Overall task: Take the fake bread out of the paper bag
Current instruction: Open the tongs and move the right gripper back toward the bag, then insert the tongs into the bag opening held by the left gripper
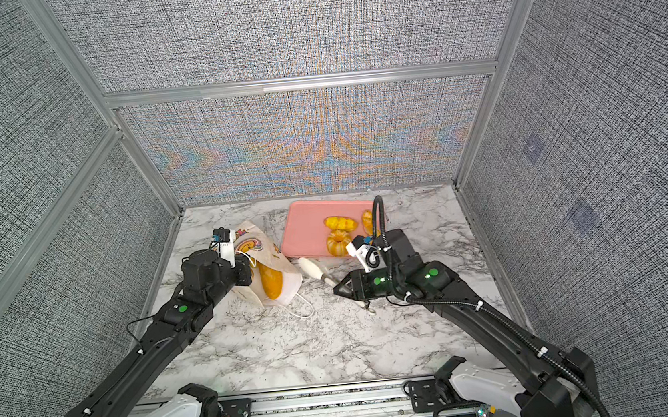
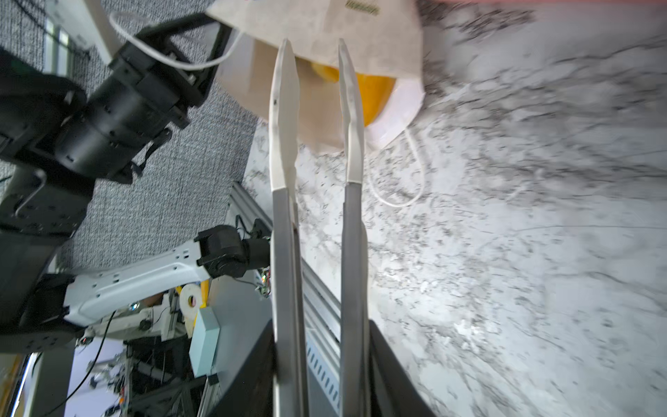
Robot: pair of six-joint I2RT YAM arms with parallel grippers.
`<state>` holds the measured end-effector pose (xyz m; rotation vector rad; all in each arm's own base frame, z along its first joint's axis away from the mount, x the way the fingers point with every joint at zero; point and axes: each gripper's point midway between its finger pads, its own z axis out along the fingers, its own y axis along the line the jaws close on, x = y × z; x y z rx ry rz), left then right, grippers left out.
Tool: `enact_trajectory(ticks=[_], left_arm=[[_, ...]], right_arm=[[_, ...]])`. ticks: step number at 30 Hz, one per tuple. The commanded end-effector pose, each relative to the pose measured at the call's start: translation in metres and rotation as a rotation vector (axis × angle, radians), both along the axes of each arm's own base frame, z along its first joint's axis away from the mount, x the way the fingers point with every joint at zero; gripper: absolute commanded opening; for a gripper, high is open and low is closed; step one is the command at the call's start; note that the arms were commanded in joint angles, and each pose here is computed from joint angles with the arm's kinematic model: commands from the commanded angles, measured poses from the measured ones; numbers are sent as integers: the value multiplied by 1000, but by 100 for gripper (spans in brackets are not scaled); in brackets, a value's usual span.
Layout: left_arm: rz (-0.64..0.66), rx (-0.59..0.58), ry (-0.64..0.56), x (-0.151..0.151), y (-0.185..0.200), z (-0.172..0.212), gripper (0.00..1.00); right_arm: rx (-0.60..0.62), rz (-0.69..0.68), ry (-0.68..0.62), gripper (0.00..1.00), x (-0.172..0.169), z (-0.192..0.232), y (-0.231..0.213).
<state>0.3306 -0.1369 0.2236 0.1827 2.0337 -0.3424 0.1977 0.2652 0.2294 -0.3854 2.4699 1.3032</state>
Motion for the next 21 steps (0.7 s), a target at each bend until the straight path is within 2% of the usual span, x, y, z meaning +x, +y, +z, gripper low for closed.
enact_trajectory(ticks=[1, 11, 21], left_arm=[[-2, -6, 4, 0, -1, 0, 0], [-1, -17, 11, 1, -2, 0, 0], [-4, -15, 1, 2, -2, 6, 0]], right_arm=[[43, 13, 2, 37, 4, 1, 24], [13, 150, 80, 40, 21, -51, 82], [-107, 97, 115, 40, 53, -91, 96]])
